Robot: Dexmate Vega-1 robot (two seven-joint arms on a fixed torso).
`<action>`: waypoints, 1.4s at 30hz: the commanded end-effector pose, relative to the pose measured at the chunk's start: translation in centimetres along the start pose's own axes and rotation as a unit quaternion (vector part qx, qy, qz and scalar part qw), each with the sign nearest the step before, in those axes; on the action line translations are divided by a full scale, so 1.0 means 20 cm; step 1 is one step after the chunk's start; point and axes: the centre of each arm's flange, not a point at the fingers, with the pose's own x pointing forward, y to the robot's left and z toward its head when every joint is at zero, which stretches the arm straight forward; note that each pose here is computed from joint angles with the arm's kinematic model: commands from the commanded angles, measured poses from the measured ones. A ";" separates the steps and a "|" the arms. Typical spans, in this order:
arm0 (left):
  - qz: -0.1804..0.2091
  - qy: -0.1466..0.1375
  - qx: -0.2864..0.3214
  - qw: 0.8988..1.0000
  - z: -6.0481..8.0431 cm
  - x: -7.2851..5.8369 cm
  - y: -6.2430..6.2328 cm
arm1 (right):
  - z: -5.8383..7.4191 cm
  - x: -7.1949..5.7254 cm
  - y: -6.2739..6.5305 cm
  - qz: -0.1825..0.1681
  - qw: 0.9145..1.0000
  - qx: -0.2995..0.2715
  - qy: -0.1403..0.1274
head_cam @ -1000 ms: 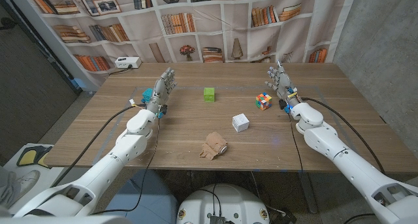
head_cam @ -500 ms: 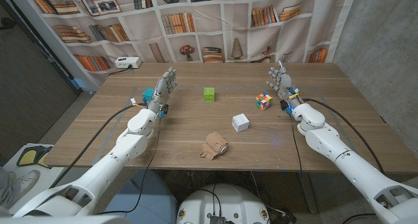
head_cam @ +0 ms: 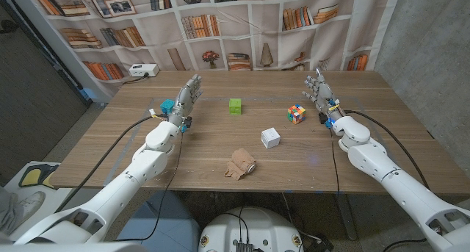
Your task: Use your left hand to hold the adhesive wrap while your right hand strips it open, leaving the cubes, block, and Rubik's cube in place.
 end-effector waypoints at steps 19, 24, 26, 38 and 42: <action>-0.009 -0.035 0.095 0.995 0.10 0.01 -0.05 | -0.02 0.07 -0.05 0.011 1.000 0.007 -0.008; -0.010 -0.035 0.110 0.993 0.08 0.02 -0.06 | -0.02 0.05 -0.06 0.006 1.000 0.006 -0.013; -0.009 -0.038 0.113 0.993 0.08 0.02 -0.06 | -0.03 0.04 -0.07 0.003 1.000 0.009 -0.017; -0.010 -0.065 0.120 0.991 0.06 0.00 -0.07 | -0.04 0.01 -0.08 0.008 1.000 0.005 -0.016; -0.005 -0.077 0.124 0.989 0.06 -0.02 -0.07 | -0.04 0.01 -0.09 0.009 1.000 0.005 -0.015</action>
